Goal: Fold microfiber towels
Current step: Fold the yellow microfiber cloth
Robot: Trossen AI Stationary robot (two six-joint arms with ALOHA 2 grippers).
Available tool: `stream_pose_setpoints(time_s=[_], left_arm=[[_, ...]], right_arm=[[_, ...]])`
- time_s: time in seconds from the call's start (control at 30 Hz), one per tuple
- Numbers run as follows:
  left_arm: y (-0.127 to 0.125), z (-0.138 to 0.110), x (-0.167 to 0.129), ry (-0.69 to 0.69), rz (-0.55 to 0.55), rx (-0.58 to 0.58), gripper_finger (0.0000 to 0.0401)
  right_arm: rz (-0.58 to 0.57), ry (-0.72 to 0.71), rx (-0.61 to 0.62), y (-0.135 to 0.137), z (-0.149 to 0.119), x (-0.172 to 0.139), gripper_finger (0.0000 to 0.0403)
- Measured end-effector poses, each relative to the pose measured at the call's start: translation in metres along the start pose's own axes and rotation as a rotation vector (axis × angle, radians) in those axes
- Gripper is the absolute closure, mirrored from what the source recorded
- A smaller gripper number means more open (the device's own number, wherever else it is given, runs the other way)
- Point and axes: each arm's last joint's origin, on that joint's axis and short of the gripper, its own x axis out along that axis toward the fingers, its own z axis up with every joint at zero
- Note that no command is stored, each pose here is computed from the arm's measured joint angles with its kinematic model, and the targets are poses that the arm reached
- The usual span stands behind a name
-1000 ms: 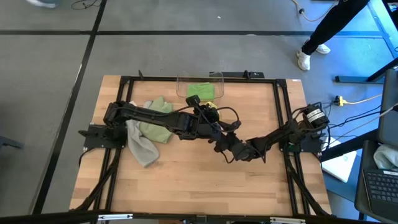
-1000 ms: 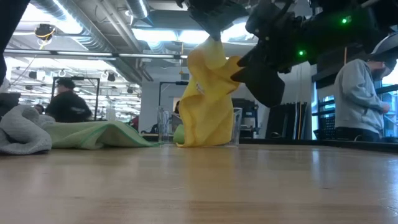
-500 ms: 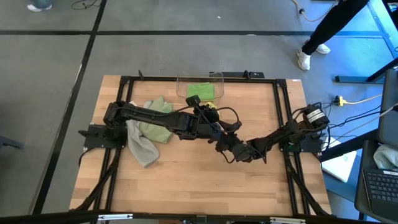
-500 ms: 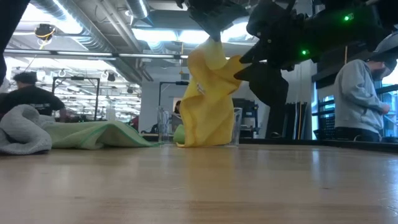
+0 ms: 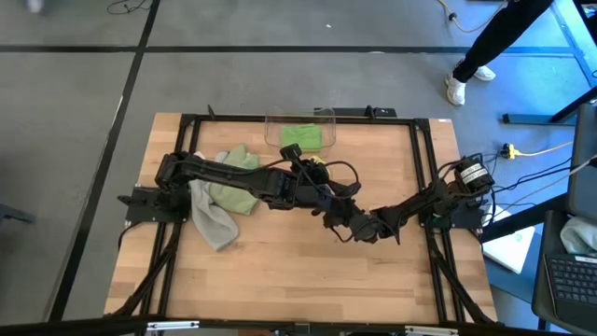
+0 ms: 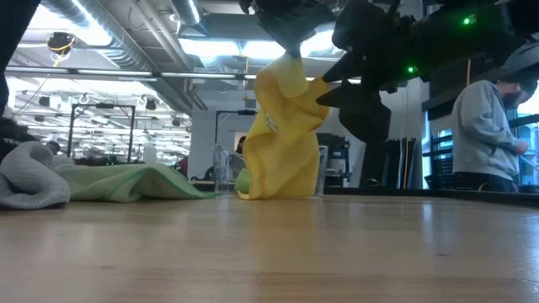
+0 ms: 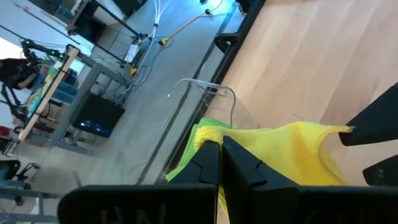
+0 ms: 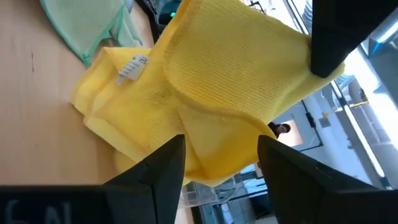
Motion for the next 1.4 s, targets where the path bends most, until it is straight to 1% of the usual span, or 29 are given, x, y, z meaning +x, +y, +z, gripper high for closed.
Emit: stream_pose_setpoints(time_s=[0.3,0.43,0.67,0.73,0.83,1.03,1.1,1.2,1.27,1.4], left_arm=[[0.001,-0.002,0.0,0.015,0.003,0.019,0.0401],[0.001,-0.004,0.0,0.028,0.006,0.035,0.0401],[0.007,-0.008,-0.002,0.058,0.014,0.014,0.0401],[0.01,-0.009,-0.004,0.065,0.012,-0.004,0.0401],[0.013,-0.008,-0.009,0.057,0.003,-0.019,0.0401],[0.009,-0.007,-0.017,0.035,-0.014,-0.02,0.0401],[0.008,-0.007,-0.019,0.03,-0.013,-0.014,0.0401],[0.008,-0.008,-0.02,0.025,-0.002,-0.01,0.0401],[0.008,-0.008,-0.02,0.024,0.0,-0.009,0.0401],[0.008,-0.008,-0.019,0.025,0.001,-0.009,0.0401]], right_arm=[[0.013,-0.029,-0.108,0.0,0.002,-0.001,0.0199],[0.015,-0.035,-0.191,0.0,0.002,-0.002,0.0201],[0.017,-0.041,-0.2,0.0,0.002,-0.002,0.0242],[0.012,-0.039,-0.184,-0.001,0.002,-0.001,0.0252],[0.007,-0.02,-0.125,-0.003,0.0,0.006,0.0258],[0.005,0.023,-0.023,-0.005,-0.007,0.022,0.0259],[0.013,0.035,-0.032,-0.004,-0.01,0.026,0.0259],[0.063,0.02,-0.028,0.0,-0.014,0.029,0.026],[0.103,0.005,-0.004,0.003,-0.016,0.032,0.0267],[0.172,-0.027,0.04,0.006,-0.018,0.034,0.0308]])
